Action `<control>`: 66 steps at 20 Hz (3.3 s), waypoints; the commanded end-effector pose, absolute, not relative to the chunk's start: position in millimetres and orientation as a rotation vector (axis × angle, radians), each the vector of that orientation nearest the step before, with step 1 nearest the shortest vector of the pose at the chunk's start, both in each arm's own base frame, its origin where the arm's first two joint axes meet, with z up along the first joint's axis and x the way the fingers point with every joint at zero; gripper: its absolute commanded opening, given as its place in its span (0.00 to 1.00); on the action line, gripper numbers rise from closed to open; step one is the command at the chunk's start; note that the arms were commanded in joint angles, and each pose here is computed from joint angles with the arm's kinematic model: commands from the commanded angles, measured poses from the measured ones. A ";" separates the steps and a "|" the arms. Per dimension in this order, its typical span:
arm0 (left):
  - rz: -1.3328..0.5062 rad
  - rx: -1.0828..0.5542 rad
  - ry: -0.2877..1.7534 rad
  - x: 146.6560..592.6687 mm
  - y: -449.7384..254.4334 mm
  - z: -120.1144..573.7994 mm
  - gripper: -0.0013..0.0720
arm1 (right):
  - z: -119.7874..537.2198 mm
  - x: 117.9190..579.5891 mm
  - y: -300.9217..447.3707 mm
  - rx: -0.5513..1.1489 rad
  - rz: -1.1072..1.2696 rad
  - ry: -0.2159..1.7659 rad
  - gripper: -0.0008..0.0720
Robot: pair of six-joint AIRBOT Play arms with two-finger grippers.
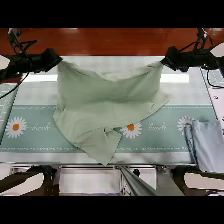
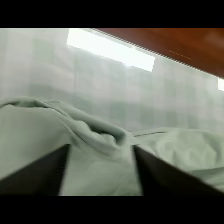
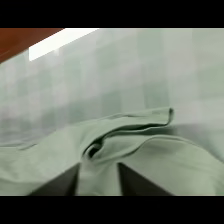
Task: Fold the shirts.
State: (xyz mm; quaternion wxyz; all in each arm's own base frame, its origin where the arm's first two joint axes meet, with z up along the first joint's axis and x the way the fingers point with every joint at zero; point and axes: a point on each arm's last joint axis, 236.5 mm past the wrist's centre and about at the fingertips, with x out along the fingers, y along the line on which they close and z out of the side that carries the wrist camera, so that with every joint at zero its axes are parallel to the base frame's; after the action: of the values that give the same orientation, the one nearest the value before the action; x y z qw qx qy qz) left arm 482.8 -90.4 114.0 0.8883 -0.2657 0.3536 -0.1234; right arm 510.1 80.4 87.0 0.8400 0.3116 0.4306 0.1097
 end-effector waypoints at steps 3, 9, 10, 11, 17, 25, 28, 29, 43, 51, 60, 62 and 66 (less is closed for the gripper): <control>-0.276 -0.495 0.863 466.7 -69.9 109.0 0.98 | 88.1 490.8 46.2 0.676 0.211 1.006 0.87; -0.139 -0.558 1.609 278.3 -2.8 6.3 0.97 | 2.3 341.0 -78.9 0.559 -0.144 1.386 0.86; -0.116 -0.602 1.607 261.1 -4.4 -3.6 0.97 | -7.1 331.6 -71.8 0.629 -0.141 1.342 0.86; -0.112 -0.633 1.594 246.5 -9.1 -11.5 0.97 | -13.1 324.3 -58.5 0.660 -0.105 1.281 0.86; -0.162 -0.858 1.723 158.8 -71.1 -65.0 0.97 | -27.9 294.6 13.7 0.850 0.051 1.102 0.86; -0.192 -1.004 1.613 164.2 -116.3 -96.5 0.97 | -31.2 286.1 24.9 0.864 0.094 1.132 0.86; -0.175 -1.019 1.511 186.7 -125.7 -101.8 0.97 | -30.5 287.1 25.1 0.869 0.094 1.127 0.86; -0.213 -1.008 1.463 196.6 -133.1 -98.7 0.97 | -30.6 287.3 24.8 0.871 0.091 1.127 0.86; -0.316 -0.872 1.219 269.9 -138.9 -58.4 0.04 | -68.7 358.9 -25.6 0.957 -0.056 1.175 0.86; -0.321 -0.888 1.220 269.9 -141.0 -56.3 0.04 | -102.5 416.7 6.5 0.743 0.016 1.420 0.86; -0.349 -0.879 1.168 287.0 -139.3 -34.4 0.04 | -84.0 430.6 43.0 0.599 0.135 1.468 0.04; -0.401 -0.856 1.069 317.1 -131.9 11.9 0.04 | -38.5 445.1 34.7 0.533 0.161 1.387 0.04; -0.501 -0.703 0.673 383.5 -105.1 186.3 0.04 | 176.7 493.4 25.2 0.380 0.221 0.866 0.04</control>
State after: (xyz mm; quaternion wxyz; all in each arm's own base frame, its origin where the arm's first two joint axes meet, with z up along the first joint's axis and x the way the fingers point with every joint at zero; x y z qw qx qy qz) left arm 355.7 -119.0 81.7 0.8021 -0.3720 0.4190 -0.2065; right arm 481.5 28.1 48.9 0.8085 0.2250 0.5368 0.0866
